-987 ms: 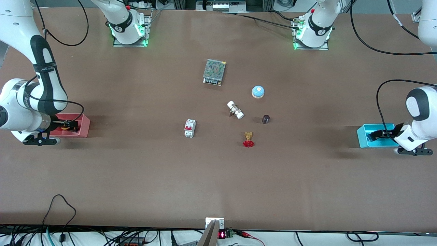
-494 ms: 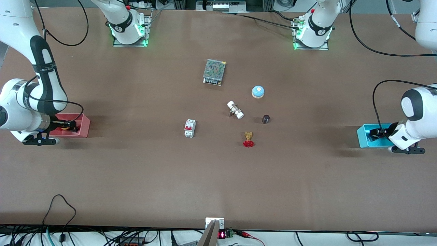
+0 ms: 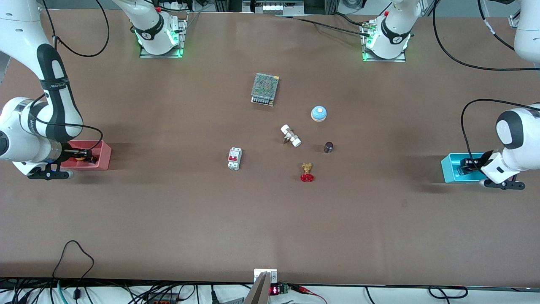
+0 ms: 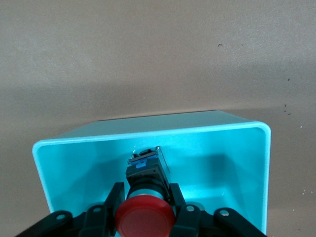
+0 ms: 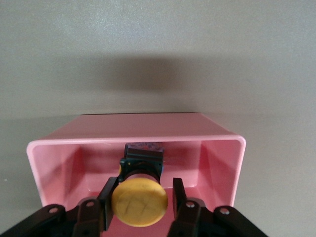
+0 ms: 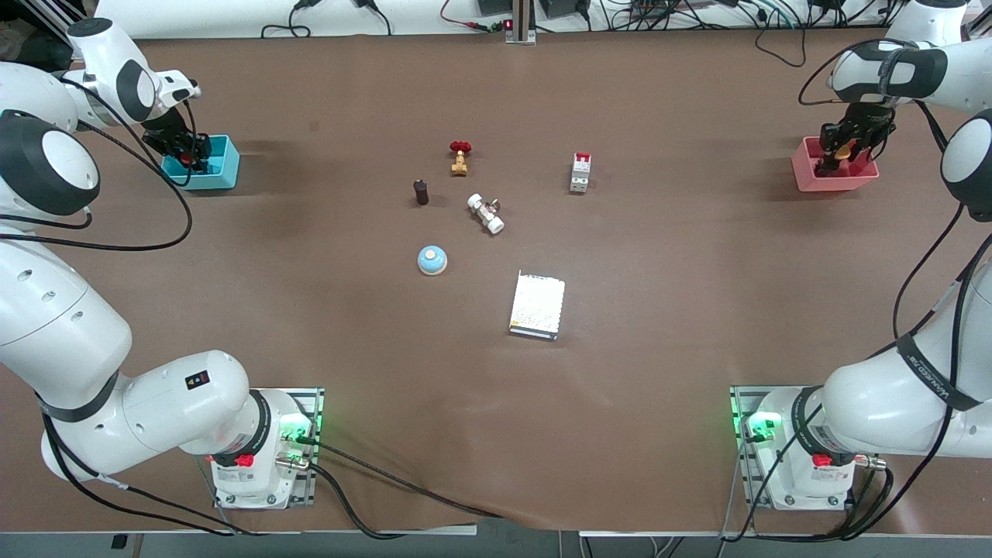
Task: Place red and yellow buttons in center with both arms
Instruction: 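Lower both grippers into the boxes and close on the buttons, then lift the yellow button with the right gripper while the left gripper lifts red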
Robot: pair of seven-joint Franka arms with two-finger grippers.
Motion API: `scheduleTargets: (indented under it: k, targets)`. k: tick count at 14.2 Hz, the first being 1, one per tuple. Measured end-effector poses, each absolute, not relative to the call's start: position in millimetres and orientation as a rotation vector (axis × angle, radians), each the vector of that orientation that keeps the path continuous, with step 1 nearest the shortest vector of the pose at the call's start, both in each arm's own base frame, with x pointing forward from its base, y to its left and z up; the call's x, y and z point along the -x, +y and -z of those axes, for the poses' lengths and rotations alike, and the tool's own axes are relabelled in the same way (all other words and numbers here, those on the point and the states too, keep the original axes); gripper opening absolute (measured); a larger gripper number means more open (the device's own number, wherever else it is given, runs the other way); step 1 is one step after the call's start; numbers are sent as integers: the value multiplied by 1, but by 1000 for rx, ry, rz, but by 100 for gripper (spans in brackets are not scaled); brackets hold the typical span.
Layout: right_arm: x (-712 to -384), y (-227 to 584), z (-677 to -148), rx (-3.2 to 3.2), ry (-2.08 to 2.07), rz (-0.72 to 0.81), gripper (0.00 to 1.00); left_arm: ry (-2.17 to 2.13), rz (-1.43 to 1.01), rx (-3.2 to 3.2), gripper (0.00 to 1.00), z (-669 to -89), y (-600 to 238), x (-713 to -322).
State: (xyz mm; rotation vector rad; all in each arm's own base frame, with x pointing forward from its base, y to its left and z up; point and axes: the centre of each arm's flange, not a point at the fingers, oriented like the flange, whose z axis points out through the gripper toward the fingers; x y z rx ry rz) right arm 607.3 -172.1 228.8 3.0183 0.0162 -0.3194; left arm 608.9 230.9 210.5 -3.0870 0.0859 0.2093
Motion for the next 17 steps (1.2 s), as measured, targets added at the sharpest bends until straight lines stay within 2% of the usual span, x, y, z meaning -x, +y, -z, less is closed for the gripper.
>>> scheduleTargets:
  k: [1,2,3,6,10,12,14,17]
  targets:
    - [-607,-172,-229,-3018,16,319,44,86,-209,3087,38,-210,231,-609]
    - [-607,-172,-229,-3018,16,319,44,86,-209,3087,36,-210,231,-609]
    - [-607,-172,-229,-3018,17,320,40,86,-208,3087,36,-211,231,-609]
    - [-607,-172,-229,-3020,44,321,37,83,-202,3083,36,-223,232,-612]
    - [-611,-172,-237,-3020,51,304,37,87,-243,3071,36,-290,224,-614]
    - [-612,-172,-263,-3026,42,315,37,113,-301,3072,36,-336,207,-616]
    - [-611,-167,-310,-3044,27,292,37,156,-355,3077,36,-377,180,-622]
    - [-614,-135,-378,-3121,22,233,37,291,-426,3095,36,-400,112,-632]
